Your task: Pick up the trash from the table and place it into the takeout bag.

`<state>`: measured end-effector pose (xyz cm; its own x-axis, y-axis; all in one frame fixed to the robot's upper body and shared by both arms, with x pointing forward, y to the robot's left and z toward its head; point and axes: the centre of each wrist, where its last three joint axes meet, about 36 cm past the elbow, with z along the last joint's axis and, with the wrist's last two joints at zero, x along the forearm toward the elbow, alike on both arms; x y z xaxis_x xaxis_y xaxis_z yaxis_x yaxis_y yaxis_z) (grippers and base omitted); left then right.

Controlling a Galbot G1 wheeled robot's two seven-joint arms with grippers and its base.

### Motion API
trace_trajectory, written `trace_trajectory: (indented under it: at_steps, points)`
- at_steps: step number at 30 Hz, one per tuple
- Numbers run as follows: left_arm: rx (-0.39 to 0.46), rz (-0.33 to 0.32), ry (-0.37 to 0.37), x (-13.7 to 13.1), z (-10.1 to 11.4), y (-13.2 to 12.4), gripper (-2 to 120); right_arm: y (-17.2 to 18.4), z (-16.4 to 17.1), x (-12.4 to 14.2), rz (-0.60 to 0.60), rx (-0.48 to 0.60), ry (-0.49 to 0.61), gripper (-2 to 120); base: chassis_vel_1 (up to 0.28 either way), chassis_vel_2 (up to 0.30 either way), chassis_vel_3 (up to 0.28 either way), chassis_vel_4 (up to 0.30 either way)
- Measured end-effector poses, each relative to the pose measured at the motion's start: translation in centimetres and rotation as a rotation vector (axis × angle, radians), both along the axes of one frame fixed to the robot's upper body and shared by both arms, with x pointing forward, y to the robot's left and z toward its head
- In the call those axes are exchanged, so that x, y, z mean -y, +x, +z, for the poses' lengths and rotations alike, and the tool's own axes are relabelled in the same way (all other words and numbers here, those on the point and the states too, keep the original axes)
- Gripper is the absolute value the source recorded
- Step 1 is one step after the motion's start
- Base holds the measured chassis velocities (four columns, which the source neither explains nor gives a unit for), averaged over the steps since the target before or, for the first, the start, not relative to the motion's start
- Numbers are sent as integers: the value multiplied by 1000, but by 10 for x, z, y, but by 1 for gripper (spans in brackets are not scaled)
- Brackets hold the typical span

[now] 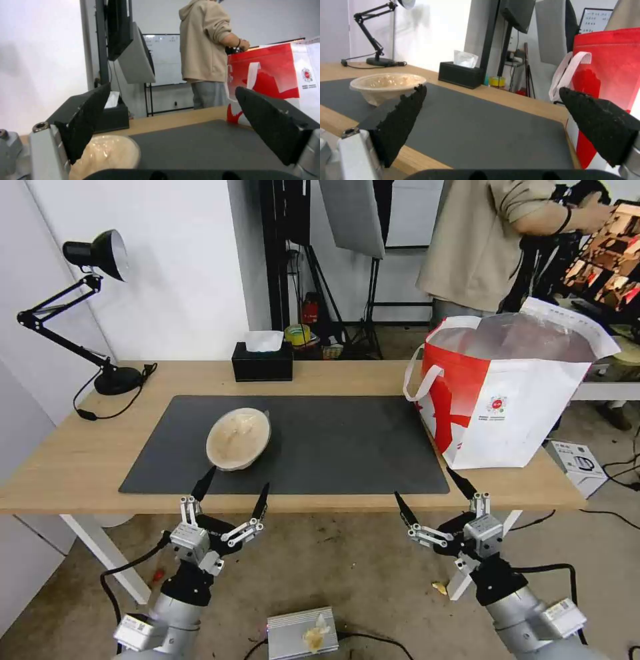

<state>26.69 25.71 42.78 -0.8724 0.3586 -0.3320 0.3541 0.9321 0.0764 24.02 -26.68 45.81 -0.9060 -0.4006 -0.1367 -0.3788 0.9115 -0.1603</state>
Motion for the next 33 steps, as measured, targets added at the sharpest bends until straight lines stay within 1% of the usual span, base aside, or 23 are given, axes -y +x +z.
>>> trace_trajectory:
  at_steps: [3, 4, 7, 8, 9, 13, 14, 17, 19, 22, 23, 27, 28, 32, 33]
  points:
    - [16, -12, 14, -12, 8, 25, 100, 0, 0, 0, 0, 0, 0, 100, 0, 0, 0, 0]
    - [16, -12, 14, -12, 8, 25, 100, 0, 0, 0, 0, 0, 0, 100, 0, 0, 0, 0]
    - [16, -22, 31, -24, 17, 54, 100, 0, 0, 0, 0, 0, 0, 100, 0, 0, 0, 0]
    - [14, -24, 36, -26, 18, 60, 100, 0, 0, 0, 0, 0, 0, 100, 0, 0, 0, 0]
    - [14, -24, 36, -26, 18, 60, 100, 0, 0, 0, 0, 0, 0, 100, 0, 0, 0, 0]
    - [9, -54, 99, -34, 23, 85, 100, 0, 0, 0, -1, -1, 0, 100, 0, 0, 0, 0]
    - [9, -54, 99, -34, 23, 85, 100, 0, 0, 0, -1, -1, 0, 100, 0, 0, 0, 0]
    - [6, -70, 131, -37, 25, 98, 100, 0, 0, 0, -1, -1, 1, 100, 0, 0, 0, 0]
    - [5, -74, 138, -37, 26, 101, 100, 0, 0, 0, -1, -1, 1, 100, 0, 0, 0, 0]
    - [3, -94, 163, -36, 28, 114, 100, 0, 0, 0, -1, -1, 1, 100, 0, 0, 0, 0]
    - [3, -94, 163, -36, 28, 114, 100, 0, 0, 0, -1, -1, 1, 100, 0, 0, 0, 0]
    - [-4, -130, 185, -34, 27, 131, 100, 0, 0, 0, -1, -1, 1, 100, 0, 0, 0, 0]
    - [-4, -130, 185, -34, 27, 131, 100, 0, 0, 0, -1, -1, 1, 100, 0, 0, 0, 0]
    - [-2, -159, 242, -36, 32, 153, 100, 0, 0, 0, -1, -1, 1, 100, 0, 0, 0, 0]
    - [-2, -159, 242, -36, 32, 153, 100, 0, 0, 0, -1, -1, 1, 100, 0, 0, 0, 0]
